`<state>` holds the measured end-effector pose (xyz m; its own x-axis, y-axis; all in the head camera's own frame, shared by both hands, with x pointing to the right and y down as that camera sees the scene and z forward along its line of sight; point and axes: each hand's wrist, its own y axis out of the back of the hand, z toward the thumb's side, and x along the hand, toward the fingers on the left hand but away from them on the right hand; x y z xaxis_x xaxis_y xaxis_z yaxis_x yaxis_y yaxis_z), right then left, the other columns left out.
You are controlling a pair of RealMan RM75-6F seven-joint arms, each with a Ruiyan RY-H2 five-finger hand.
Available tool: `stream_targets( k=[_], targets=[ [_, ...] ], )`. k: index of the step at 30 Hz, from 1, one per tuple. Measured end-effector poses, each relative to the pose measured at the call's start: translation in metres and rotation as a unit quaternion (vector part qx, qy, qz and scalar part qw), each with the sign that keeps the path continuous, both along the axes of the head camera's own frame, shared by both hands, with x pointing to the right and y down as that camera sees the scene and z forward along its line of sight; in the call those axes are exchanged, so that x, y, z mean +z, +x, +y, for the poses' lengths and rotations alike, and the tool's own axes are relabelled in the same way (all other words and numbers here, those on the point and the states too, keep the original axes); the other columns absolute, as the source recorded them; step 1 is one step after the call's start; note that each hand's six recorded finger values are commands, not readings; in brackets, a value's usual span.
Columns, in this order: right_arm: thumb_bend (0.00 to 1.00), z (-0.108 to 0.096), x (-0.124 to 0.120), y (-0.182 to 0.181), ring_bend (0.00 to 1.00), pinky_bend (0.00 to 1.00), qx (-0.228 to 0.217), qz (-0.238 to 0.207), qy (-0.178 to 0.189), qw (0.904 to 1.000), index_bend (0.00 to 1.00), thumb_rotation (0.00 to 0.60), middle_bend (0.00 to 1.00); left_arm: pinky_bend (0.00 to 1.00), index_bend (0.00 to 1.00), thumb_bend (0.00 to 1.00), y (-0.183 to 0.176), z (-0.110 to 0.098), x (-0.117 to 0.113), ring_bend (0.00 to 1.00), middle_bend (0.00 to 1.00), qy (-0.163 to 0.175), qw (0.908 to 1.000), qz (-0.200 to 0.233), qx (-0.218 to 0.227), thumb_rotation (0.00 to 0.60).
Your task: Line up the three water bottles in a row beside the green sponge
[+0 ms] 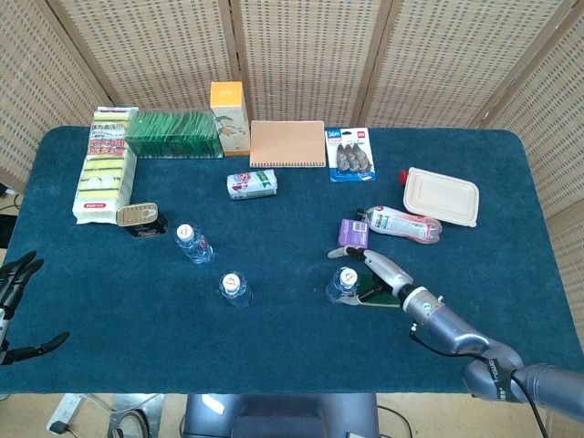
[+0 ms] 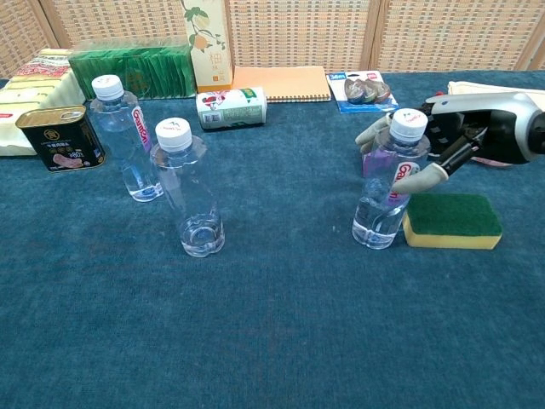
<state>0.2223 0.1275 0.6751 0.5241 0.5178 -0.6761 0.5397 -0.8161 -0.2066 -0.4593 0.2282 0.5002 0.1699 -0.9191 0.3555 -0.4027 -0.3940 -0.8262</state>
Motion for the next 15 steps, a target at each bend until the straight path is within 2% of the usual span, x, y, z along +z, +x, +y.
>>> stream_targets(
  k=[3,6,9,15],
  targets=[
    [0.13,0.002,-0.006,0.004,0.00,0.02,-0.008,0.005,0.007,0.9999,0.05,0.600,0.02,0.00,0.00,0.12,-0.001,0.000,-0.001,0.00,0.00,0.001,1.0000,0.002,-0.001,0.600],
    [0.03,0.005,-0.017,0.011,0.00,0.00,-0.006,0.007,0.018,0.9998,0.01,0.600,0.00,0.00,0.00,0.12,-0.002,0.000,-0.002,0.00,0.00,0.002,1.0000,0.005,-0.003,0.600],
    [0.00,0.008,-0.031,0.018,0.00,0.00,0.002,0.004,0.027,0.9996,0.01,0.600,0.00,0.00,0.00,0.12,-0.004,0.001,-0.004,0.00,0.00,0.004,0.9999,0.008,-0.006,0.600],
    [0.00,0.016,-0.072,0.045,0.00,0.00,0.017,0.015,0.069,0.9974,0.01,0.600,0.00,0.00,0.00,0.12,-0.008,0.003,-0.004,0.00,0.00,-0.002,0.9999,0.014,-0.008,0.600]
  ],
)
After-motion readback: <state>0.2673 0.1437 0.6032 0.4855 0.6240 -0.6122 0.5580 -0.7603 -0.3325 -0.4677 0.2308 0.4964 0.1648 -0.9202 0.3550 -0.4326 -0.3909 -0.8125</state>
